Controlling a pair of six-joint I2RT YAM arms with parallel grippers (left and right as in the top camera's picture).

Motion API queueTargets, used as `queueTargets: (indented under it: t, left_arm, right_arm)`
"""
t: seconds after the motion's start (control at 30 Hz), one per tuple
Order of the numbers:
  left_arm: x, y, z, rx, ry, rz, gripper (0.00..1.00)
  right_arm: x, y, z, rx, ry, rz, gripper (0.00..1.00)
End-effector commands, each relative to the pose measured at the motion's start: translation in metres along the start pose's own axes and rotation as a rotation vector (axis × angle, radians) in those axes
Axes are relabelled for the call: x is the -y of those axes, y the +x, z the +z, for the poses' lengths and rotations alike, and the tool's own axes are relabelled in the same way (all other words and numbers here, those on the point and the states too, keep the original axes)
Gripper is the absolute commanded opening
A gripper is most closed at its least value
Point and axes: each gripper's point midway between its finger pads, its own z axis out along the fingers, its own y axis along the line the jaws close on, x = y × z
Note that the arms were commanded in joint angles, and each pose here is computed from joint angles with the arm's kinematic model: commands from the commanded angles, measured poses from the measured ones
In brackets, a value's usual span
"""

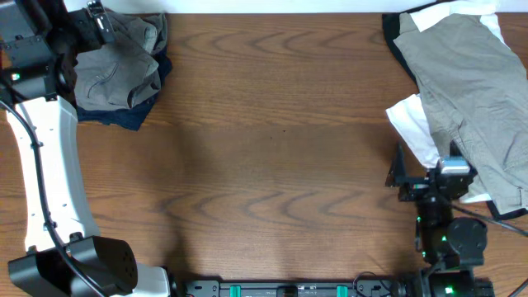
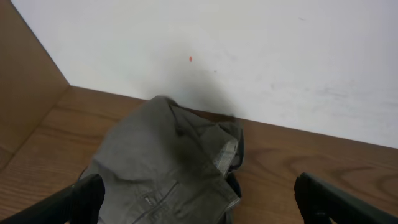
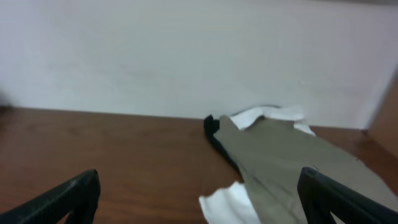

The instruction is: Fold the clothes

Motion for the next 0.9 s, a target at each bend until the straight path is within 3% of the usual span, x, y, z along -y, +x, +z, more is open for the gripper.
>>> queueTargets:
  t: [0.0, 0.43, 0.67, 0.87]
  left_arm:
    - [0.0, -0.002, -0.001, 0.004, 0.007, -0.013, 0.98]
    - [0.0, -0.002, -0.001, 0.004, 0.007, -0.013, 0.98]
    - [0.0, -0.002, -0.001, 0.004, 0.007, -0.013, 0.98]
    - [0.0, -0.002, -0.001, 0.004, 0.007, -0.013, 0.98]
  right_arm:
    - [0.004, 0.015, -0.005, 0.009, 0.021, -0.018, 0.99]
    - [0.009, 0.046, -0.013, 0.038, 0.049, -0.021, 0.99]
    - [0.01, 0.073, -0.015, -0.066, 0.05, -0.033, 0.99]
    - [0.007, 0.073, -0.015, -0.066, 0.035, -0.033, 0.99]
